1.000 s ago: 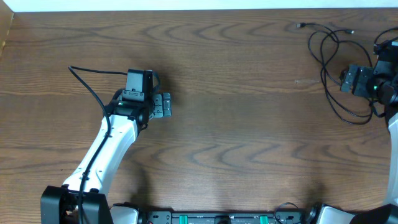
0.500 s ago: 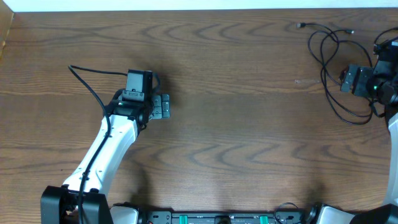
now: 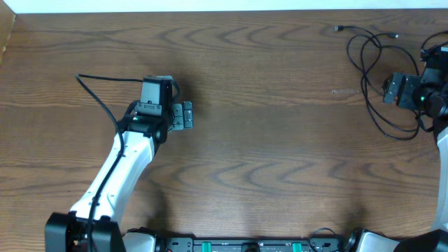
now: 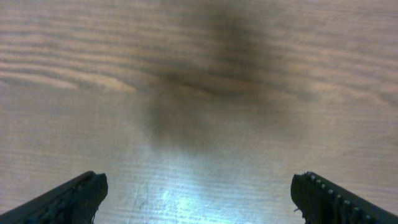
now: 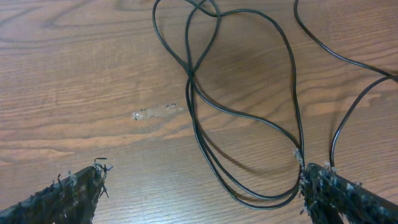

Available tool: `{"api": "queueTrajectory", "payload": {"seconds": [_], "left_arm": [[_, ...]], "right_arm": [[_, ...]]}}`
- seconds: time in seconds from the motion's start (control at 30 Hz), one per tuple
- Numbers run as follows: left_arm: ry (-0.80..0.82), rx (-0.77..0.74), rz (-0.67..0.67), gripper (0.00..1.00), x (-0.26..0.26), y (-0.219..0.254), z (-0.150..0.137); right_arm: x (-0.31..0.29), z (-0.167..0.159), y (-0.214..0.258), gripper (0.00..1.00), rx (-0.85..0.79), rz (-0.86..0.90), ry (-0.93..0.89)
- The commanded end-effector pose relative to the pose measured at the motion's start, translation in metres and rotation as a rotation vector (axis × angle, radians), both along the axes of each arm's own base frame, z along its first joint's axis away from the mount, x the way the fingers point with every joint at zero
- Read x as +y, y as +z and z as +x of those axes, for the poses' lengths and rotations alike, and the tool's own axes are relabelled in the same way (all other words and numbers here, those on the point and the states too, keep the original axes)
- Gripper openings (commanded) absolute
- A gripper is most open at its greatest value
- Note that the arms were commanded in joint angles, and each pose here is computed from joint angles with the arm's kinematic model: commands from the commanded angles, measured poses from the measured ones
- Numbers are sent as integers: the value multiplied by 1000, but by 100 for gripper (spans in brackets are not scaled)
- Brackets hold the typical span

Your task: Untangle cables

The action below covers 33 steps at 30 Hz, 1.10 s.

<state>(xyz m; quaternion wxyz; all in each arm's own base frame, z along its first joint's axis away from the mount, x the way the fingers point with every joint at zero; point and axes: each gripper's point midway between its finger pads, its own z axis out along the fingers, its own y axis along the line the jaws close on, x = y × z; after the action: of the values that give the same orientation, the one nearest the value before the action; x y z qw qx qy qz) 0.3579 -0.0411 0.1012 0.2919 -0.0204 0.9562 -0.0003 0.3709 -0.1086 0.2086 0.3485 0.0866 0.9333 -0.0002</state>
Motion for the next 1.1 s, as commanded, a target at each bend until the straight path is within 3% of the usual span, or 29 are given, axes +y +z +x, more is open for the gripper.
{"api": "queueTrajectory", "payload": {"seconds": [0.0, 0.3, 0.6, 1.07], "left_arm": [[13, -57, -32, 100, 0, 11, -3], [22, -314, -86, 100, 0, 37, -2], [-21, -761, -200, 100, -7, 80, -16], [-3, -1006, -221, 100, 8, 90, -71]], "right_arm": [[0, 0, 2, 99, -2, -13, 3], [0, -1, 2, 99, 0, -12, 3], [0, -1, 2, 99, 1, -11, 3], [0, -1, 2, 99, 1, -11, 3]]}}
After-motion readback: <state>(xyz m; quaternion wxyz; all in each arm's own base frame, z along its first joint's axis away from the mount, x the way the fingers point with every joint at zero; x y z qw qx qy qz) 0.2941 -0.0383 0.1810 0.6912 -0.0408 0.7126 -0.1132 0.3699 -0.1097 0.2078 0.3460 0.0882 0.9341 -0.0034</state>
